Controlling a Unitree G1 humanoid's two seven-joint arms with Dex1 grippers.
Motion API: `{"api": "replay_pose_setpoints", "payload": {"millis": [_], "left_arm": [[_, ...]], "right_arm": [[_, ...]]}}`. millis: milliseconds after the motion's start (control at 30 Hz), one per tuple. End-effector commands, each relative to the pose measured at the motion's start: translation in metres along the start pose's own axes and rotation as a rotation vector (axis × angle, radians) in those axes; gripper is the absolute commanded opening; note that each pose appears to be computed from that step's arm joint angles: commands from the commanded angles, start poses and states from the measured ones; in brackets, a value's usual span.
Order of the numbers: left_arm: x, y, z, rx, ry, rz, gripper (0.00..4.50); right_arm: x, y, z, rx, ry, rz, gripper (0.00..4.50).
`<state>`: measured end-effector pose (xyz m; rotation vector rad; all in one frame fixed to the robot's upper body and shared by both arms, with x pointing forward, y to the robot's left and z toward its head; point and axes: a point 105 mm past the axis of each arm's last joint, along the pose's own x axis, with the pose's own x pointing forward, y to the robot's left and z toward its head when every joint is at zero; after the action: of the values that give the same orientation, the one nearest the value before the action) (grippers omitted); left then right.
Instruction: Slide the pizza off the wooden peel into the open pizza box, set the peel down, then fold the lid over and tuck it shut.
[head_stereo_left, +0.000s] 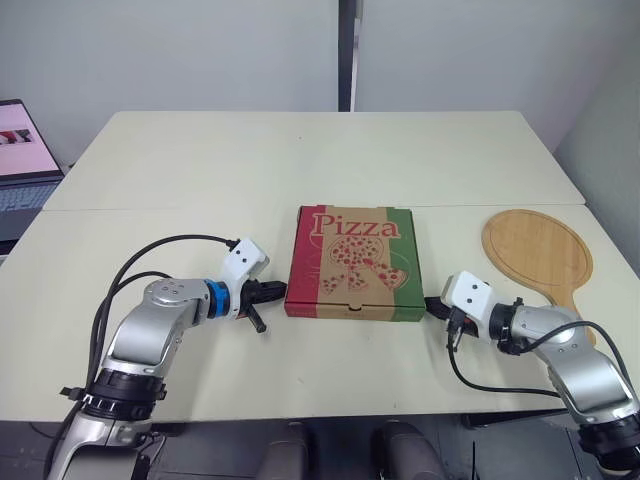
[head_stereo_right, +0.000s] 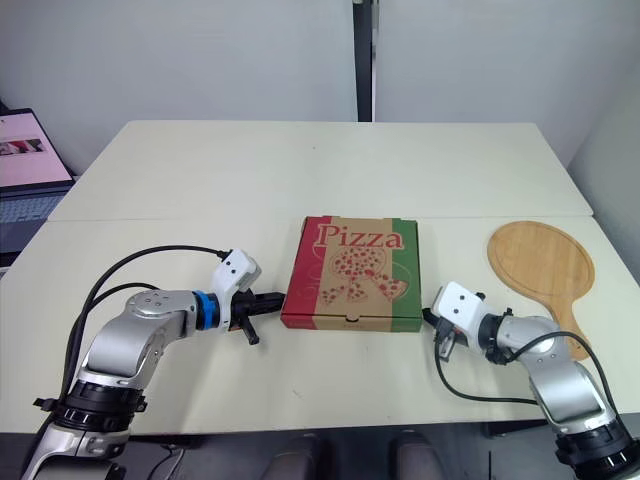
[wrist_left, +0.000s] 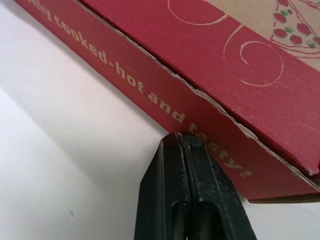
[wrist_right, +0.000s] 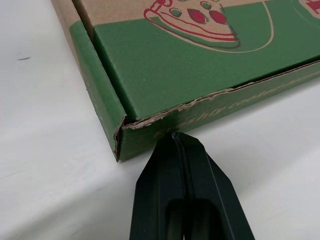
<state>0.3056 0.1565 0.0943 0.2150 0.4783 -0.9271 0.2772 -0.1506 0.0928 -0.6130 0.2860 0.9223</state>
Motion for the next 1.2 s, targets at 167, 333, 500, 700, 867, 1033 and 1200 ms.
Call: {"api": "replay_pose_setpoints", "payload": {"millis": [167,333,500,700,867,1033,1200], "left_arm": [[0.002,-0.037,0.004,0.002,-0.022,-0.164,0.0],[0.0,-0.03,-0.002,0.01,-0.013,-0.124,0.0],[-0.015,-0.021,-0.008,-0.001,0.003,-0.082,0.0],[-0.066,0.005,-0.03,-0.013,0.053,0.058,0.0],[-0.116,0.04,-0.048,-0.029,0.044,0.317,0.0],[-0.158,0.051,-0.088,0.046,0.197,0.415,0.0],[-0.171,0.062,-0.078,0.031,0.116,0.482,0.0]], "right_arm": [[-0.005,0.027,0.025,-0.035,-0.088,0.114,0.02],[-0.005,0.023,0.021,-0.033,-0.063,0.096,0.02],[-0.02,0.01,0.006,0.011,-0.001,0.028,0.02],[-0.068,-0.032,-0.001,0.011,0.006,-0.229,0.02],[-0.117,-0.049,-0.027,0.052,0.053,-0.386,0.02],[-0.158,-0.053,-0.059,0.108,0.148,-0.42,0.02],[-0.185,-0.074,-0.08,0.121,0.22,-0.462,0.02]]}}
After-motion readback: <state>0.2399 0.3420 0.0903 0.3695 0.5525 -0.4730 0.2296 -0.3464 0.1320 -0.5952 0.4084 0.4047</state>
